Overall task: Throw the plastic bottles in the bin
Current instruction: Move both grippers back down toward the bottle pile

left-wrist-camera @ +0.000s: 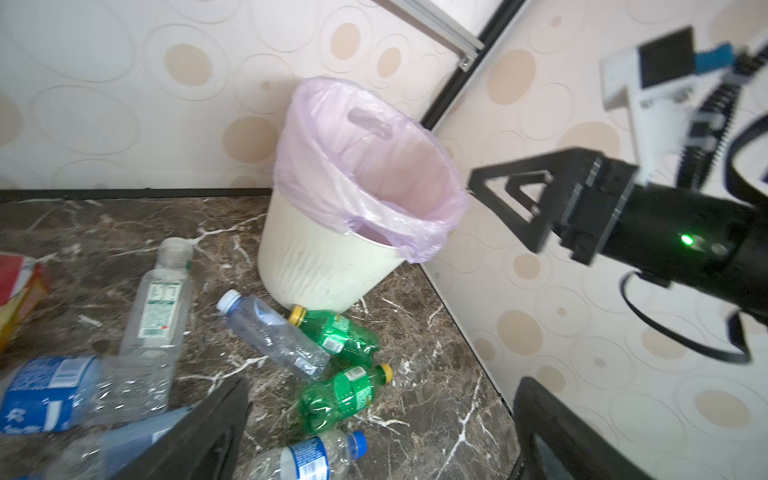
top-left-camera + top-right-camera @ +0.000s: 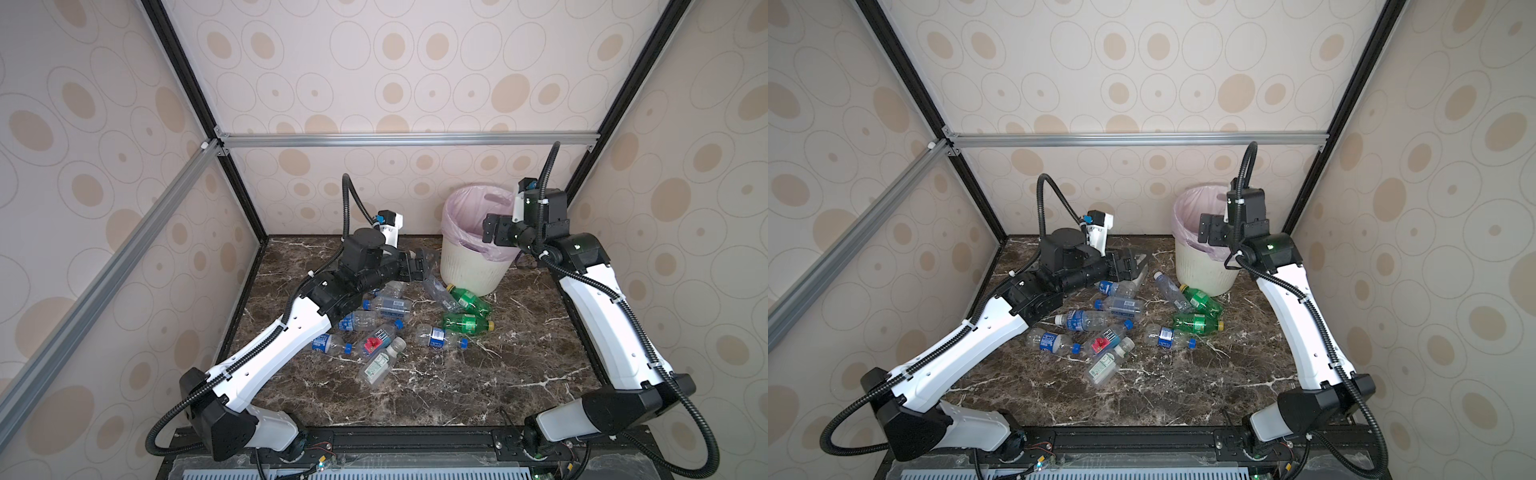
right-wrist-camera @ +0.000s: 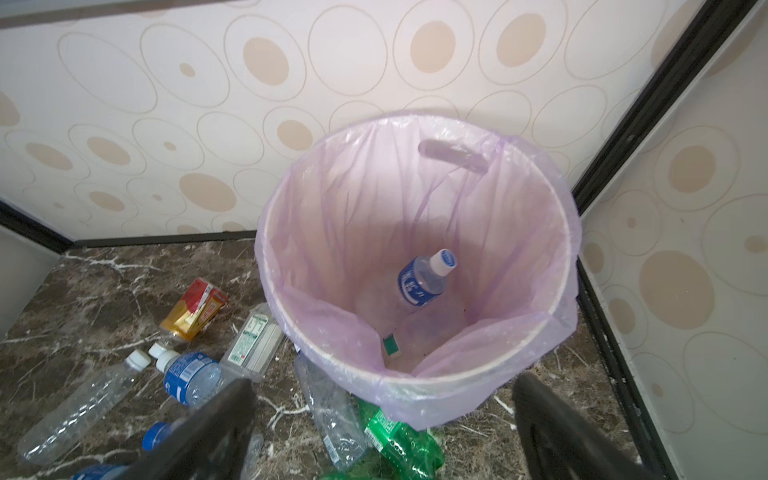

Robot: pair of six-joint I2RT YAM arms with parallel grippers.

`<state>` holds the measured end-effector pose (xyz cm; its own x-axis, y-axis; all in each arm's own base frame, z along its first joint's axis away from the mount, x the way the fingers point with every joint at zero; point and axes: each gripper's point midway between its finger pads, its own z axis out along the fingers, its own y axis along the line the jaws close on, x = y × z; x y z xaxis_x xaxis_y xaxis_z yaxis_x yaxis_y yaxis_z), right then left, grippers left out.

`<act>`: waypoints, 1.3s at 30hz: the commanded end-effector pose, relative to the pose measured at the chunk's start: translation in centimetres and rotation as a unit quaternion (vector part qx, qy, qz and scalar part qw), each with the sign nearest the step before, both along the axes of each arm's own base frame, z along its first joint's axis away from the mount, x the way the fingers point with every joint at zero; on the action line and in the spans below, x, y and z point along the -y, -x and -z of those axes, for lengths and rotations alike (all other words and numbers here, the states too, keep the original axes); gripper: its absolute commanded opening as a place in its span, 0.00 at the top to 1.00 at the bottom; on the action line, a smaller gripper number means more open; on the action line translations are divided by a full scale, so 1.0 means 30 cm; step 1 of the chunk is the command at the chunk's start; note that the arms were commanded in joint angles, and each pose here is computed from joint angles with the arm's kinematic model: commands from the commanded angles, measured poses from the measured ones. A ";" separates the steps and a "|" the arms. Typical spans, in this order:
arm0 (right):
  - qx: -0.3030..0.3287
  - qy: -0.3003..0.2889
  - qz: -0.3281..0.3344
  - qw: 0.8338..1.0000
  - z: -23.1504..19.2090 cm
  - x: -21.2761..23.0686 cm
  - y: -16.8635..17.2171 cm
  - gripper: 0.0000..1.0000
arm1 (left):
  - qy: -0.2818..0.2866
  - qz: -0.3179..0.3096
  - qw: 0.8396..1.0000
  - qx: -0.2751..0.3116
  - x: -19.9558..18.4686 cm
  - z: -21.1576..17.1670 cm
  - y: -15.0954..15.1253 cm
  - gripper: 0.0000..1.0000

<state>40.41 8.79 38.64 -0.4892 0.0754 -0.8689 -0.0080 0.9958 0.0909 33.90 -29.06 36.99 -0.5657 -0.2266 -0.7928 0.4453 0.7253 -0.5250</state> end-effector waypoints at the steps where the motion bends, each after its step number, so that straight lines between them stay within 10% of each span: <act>1: 0.021 -0.025 -0.036 0.999 -0.025 -0.061 0.063 0.00 | -0.022 -0.080 0.994 -0.073 -0.158 0.139 -0.052 0.01; 8: 0.029 -0.005 -0.112 0.993 0.039 -0.235 0.184 0.00 | 0.001 -0.219 0.961 -0.169 -0.454 0.314 -0.083 0.01; 15: 0.028 0.048 -0.202 0.978 0.153 -0.486 0.298 0.00 | 0.011 -0.355 0.892 -0.279 -0.716 0.529 -0.008 0.01; 29: -0.046 0.036 -0.296 0.953 0.513 -0.876 0.454 0.00 | 0.033 -0.429 0.810 -0.399 -0.891 0.805 0.148 0.01; 39: -0.068 0.033 -0.322 0.944 0.608 -1.008 0.517 0.00 | 0.045 -0.444 0.785 -0.430 -0.929 0.959 0.213 0.07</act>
